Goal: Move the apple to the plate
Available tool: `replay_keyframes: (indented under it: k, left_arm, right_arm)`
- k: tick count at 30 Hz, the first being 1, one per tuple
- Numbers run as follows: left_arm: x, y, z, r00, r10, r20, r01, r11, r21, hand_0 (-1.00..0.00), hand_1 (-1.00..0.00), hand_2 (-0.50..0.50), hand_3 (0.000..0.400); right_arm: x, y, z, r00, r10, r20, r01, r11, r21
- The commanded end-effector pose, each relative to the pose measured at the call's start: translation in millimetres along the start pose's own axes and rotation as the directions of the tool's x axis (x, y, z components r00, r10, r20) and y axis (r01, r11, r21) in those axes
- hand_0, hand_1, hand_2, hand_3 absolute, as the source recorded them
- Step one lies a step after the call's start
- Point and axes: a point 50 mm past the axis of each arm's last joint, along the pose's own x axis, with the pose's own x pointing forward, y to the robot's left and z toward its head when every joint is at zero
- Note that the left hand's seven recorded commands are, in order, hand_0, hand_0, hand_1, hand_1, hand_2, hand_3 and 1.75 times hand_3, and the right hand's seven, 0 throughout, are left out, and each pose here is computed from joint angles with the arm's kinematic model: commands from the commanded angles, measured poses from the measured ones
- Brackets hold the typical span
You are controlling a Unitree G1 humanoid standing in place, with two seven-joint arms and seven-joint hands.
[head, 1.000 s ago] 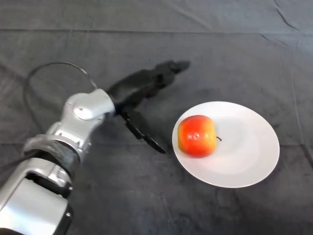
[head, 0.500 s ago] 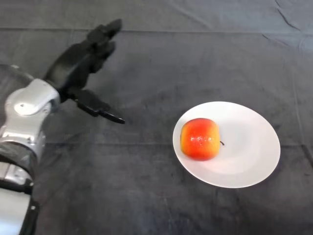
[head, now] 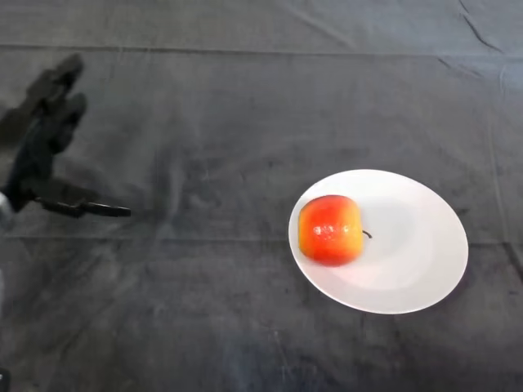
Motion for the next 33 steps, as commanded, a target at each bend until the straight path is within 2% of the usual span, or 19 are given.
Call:
replay_keyframes:
  k: [1,12,22,33]
  left_arm:
    - [-24.0,31.5,-7.4,0.993,0.108,-0.039,-0.107,0.994,0.01,0.0,0.0,0.0,0.0]
    - [-64.8,63.7,-25.2,0.949,0.306,-0.075,-0.312,0.946,-0.092,0.0,0.0,0.0,0.0]
    - [-99.6,88.4,-35.9,0.876,0.468,-0.118,-0.482,0.861,-0.162,0.0,0.0,0.0,0.0]
    - [-126.8,109.6,-37.5,0.787,0.601,-0.141,-0.617,0.758,-0.212,0.0,0.0,0.0,0.0]
  right_arm:
    - [-0.8,1.4,8.0,0.9997,0.001,0.024,-0.001,1.0,-0.003]
    - [-0.8,1.4,8.0,0.9997,0.001,0.024,-0.001,1.0,-0.003]
    - [-0.8,1.4,8.0,0.9997,0.001,0.024,-0.001,1.0,-0.003]
    - [-0.8,1.4,8.0,0.9997,0.001,0.024,-0.001,1.0,-0.002]
